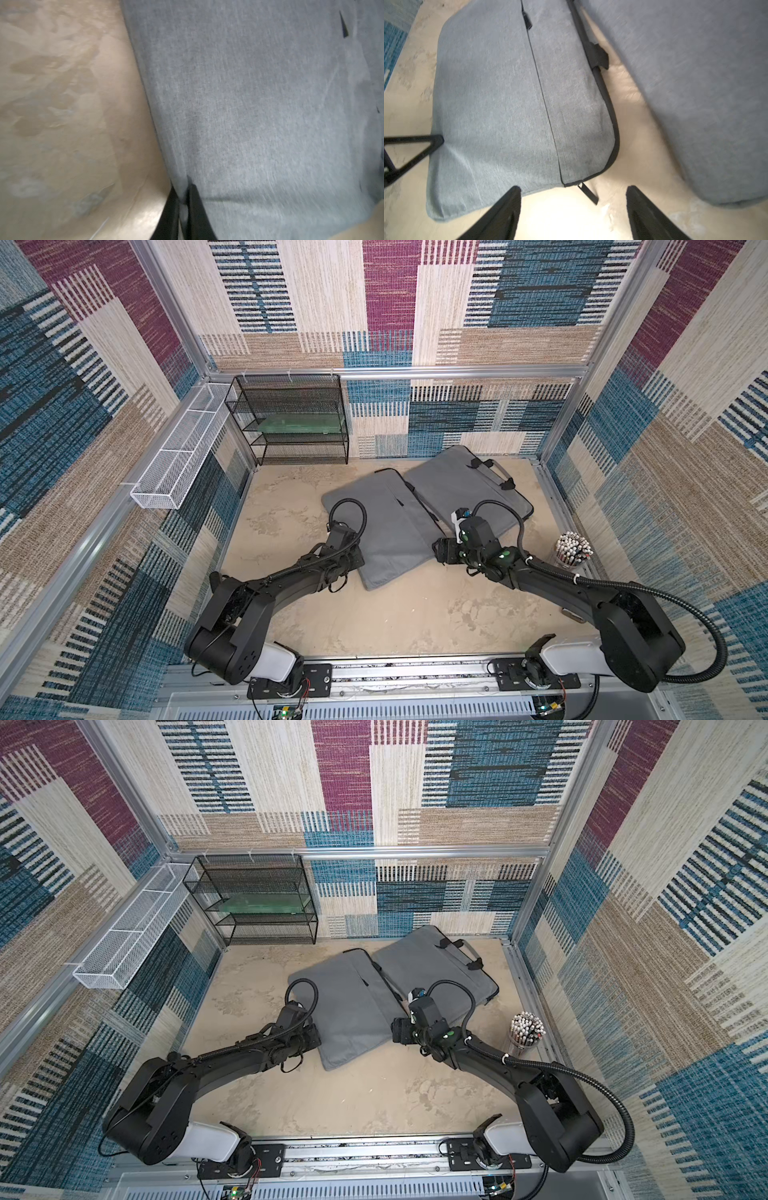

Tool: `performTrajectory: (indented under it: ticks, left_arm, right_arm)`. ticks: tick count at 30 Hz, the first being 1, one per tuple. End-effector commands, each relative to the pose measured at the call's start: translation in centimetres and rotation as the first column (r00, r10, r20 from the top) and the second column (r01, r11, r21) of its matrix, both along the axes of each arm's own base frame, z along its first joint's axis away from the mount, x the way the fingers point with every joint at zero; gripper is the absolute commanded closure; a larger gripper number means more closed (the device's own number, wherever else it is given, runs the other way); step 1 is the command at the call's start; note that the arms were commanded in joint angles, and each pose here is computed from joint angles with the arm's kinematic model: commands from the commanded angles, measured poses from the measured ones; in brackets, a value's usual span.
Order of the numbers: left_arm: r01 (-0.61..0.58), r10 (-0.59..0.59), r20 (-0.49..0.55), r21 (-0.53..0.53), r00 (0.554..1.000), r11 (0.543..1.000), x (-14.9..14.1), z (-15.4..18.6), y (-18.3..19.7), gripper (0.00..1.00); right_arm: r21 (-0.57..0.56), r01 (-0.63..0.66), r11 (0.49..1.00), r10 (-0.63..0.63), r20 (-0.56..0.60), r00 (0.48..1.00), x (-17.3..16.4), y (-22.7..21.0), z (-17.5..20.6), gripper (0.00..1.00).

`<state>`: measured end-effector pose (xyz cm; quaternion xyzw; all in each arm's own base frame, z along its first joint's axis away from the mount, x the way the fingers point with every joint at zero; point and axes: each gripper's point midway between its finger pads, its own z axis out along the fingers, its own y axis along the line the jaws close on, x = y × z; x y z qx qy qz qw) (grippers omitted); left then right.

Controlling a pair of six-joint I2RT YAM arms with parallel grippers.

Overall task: Open the zippered laptop bag and take out the laptop
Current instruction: Unzip the zipper on the zippered laptop bag.

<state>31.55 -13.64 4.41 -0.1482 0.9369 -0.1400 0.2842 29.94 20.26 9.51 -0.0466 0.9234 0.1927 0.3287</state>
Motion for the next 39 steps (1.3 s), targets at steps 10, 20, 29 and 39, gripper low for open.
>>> performTrajectory:
  ticks: [10, 20, 29, 39]
  left_arm:
    - [-0.091, 0.111, -0.114, 0.164, 0.987, 0.982, -4.2, -1.5, 4.5, 0.93]
    - [-0.089, 0.110, -0.137, 0.155, 0.984, 0.984, -3.4, -2.0, 3.9, 0.96]
    - [-0.090, 0.113, -0.142, 0.164, 0.983, 0.982, -3.0, -2.2, 3.8, 0.97]
    - [-0.099, 0.122, -0.143, 0.162, 0.982, 0.982, -2.7, -2.1, 3.9, 0.97]
  right_arm:
    - [-0.017, -0.067, 0.998, 0.066, -0.028, 0.997, -4.6, 2.6, -3.3, 0.44]
    - [-0.063, -0.122, 0.990, 0.121, -0.023, 0.992, -3.1, 3.7, -4.8, 0.51]
    - [-0.073, -0.150, 0.986, 0.150, -0.011, 0.989, -1.7, 4.4, -5.1, 0.49]
    - [-0.083, -0.158, 0.984, 0.155, -0.039, 0.987, -1.6, 4.5, -6.3, 0.56]
